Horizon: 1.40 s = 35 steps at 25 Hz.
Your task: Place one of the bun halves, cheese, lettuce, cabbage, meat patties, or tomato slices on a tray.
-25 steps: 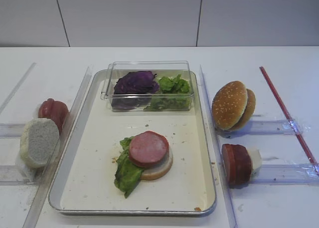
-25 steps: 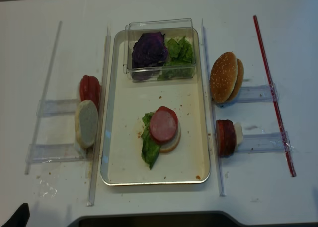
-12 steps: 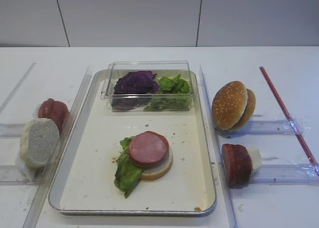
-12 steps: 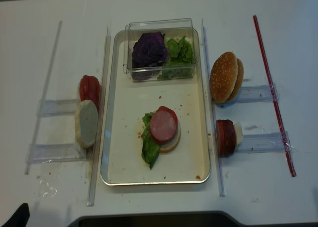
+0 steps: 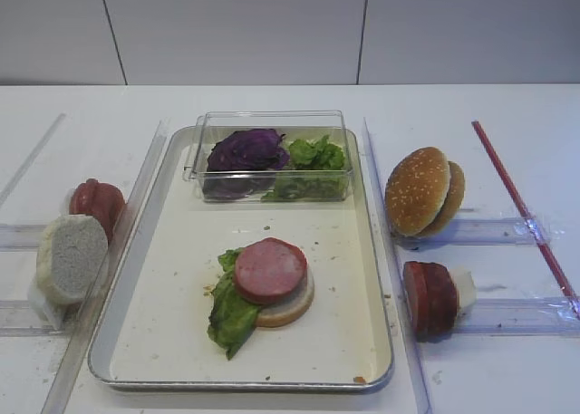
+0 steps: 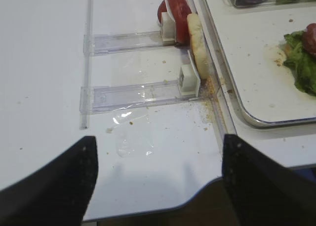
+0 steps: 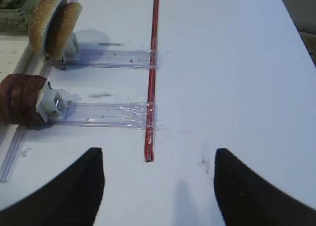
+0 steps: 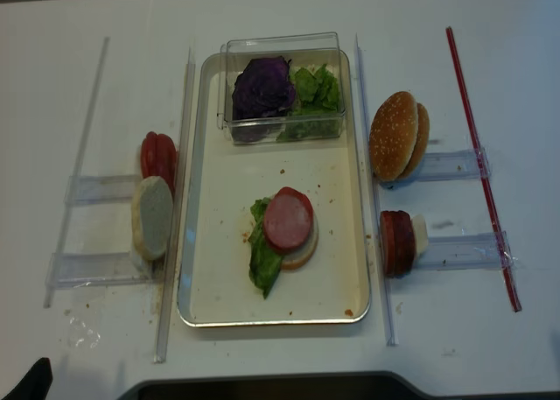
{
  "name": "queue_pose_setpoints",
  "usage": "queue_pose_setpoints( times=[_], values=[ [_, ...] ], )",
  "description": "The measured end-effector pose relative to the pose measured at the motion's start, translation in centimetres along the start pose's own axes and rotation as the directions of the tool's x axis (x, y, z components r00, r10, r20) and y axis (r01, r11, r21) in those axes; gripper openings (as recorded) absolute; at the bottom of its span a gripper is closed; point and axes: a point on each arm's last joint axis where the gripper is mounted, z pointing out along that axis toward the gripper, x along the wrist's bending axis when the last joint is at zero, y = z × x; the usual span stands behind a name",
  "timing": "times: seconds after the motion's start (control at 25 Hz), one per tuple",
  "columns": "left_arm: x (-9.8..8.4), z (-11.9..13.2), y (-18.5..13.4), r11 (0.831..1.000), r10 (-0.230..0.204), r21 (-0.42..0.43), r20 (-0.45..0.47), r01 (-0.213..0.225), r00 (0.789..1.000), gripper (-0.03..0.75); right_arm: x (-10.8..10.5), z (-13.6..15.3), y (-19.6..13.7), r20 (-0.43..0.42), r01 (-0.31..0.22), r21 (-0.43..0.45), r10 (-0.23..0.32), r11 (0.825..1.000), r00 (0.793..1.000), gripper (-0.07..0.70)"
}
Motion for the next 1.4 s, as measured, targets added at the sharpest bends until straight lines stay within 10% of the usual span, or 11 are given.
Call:
queue_pose_setpoints(
  times=[1.4],
  values=[
    [0.0,0.0,0.0,1.0,0.0,0.0,0.0,0.0,1.0,0.482,0.0,0.0,0.0,0.0,-0.001,0.0,0.001,1.0,1.0,0.493]
  ],
)
